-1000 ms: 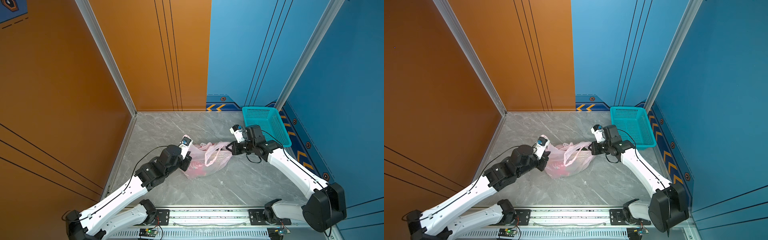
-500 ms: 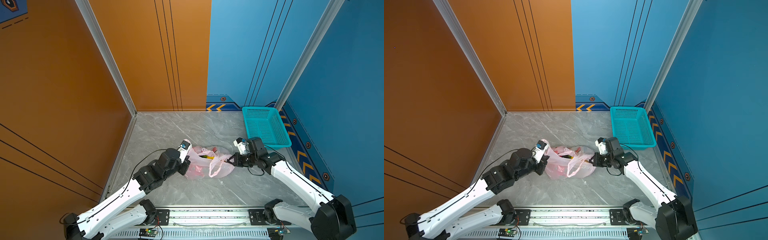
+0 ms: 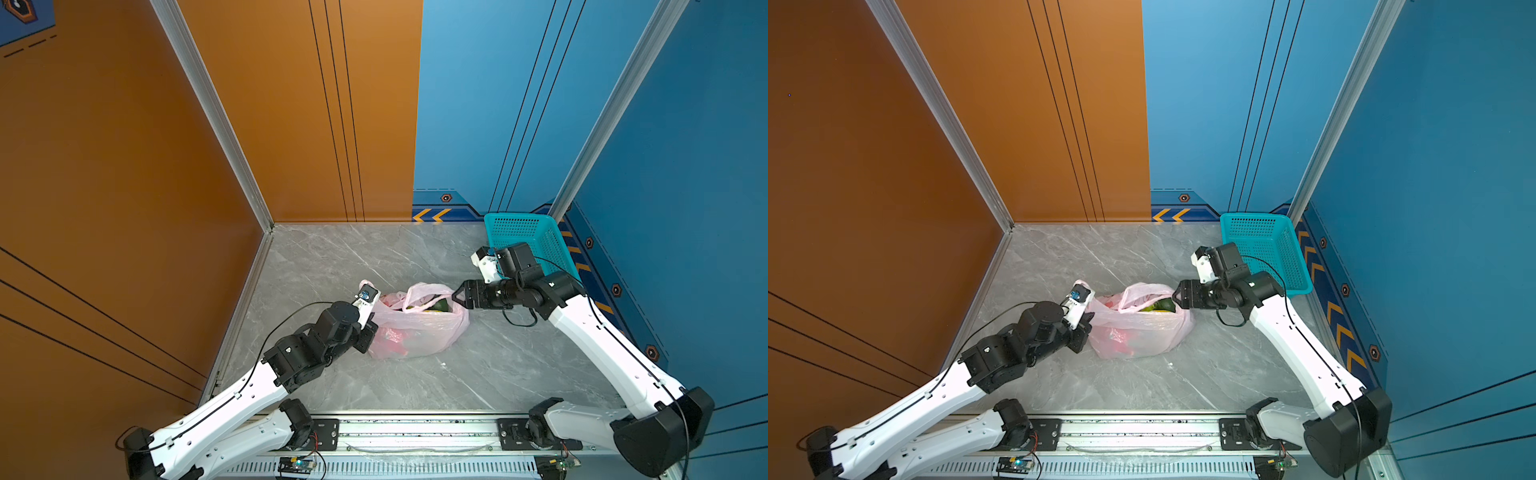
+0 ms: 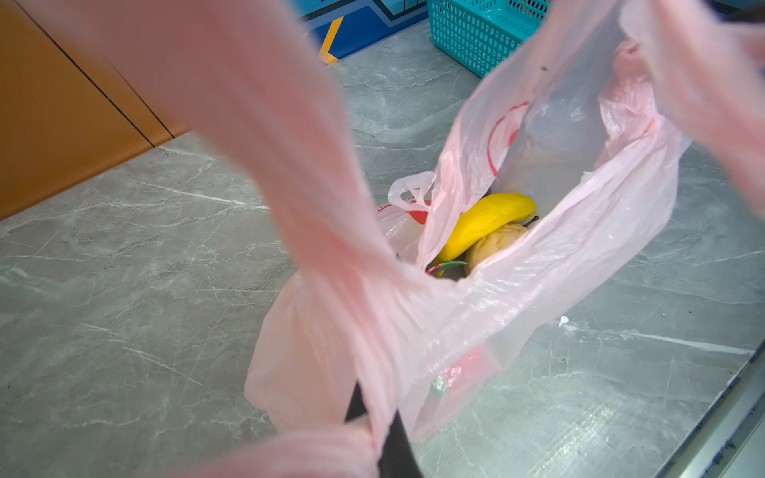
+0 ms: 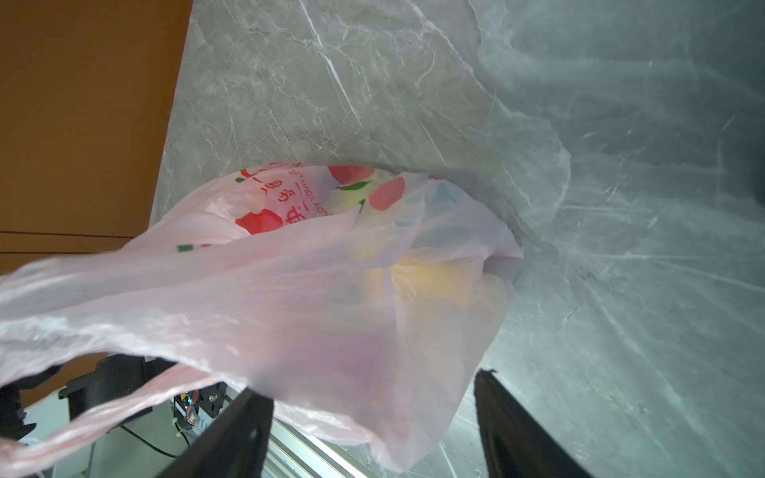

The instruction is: Untie the knot of the plastic bag and take out the fruit

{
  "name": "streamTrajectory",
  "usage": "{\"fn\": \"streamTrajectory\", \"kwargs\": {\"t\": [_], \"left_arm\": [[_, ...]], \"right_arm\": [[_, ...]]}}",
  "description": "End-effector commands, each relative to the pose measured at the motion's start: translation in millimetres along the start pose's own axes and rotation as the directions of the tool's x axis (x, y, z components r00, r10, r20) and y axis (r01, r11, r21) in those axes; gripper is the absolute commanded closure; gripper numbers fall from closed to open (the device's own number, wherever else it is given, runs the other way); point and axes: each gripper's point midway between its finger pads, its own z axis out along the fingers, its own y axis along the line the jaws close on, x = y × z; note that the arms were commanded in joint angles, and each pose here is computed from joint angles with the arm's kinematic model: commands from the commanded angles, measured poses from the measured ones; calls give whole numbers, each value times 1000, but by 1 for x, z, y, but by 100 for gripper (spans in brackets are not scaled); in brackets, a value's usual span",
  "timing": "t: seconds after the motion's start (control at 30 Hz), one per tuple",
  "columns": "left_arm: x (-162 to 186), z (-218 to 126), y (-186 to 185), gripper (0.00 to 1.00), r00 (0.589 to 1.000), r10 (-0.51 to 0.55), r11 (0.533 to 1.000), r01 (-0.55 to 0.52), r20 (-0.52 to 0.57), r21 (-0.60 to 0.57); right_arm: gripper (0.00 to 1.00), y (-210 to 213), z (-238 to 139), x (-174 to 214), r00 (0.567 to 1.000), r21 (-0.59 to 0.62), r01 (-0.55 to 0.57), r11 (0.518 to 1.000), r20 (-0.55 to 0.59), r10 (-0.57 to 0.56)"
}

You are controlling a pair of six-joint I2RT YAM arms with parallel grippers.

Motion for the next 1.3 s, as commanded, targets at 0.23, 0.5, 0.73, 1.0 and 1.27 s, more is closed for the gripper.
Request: {"fn": "streamTrajectory", "kwargs": {"t": [0.23, 0.5, 0.73, 1.0, 1.27], "left_arm": [[2, -1, -4, 100, 1000, 13, 1000, -12, 21, -23], [0, -4, 0, 100, 999, 20, 999, -17, 42, -52], [0, 0, -3, 100, 999, -11, 999, 13, 41, -44], [-7, -8, -8, 6, 973, -226, 974, 226, 50, -4], [-41, -11, -29, 2, 935, -333, 942, 335, 124, 0]], "right_arm": [[0, 36, 36, -34, 908, 110, 414, 903, -112, -403], [18, 42, 70, -8, 820, 2, 527, 850, -265, -507], [100, 43, 74, -20, 914, -47, 361, 931, -180, -364], [100, 52, 56, -15, 956, -117, 236, 965, -150, -252], [100, 59, 47, 8, 982, -164, 109, 980, -132, -131]]}}
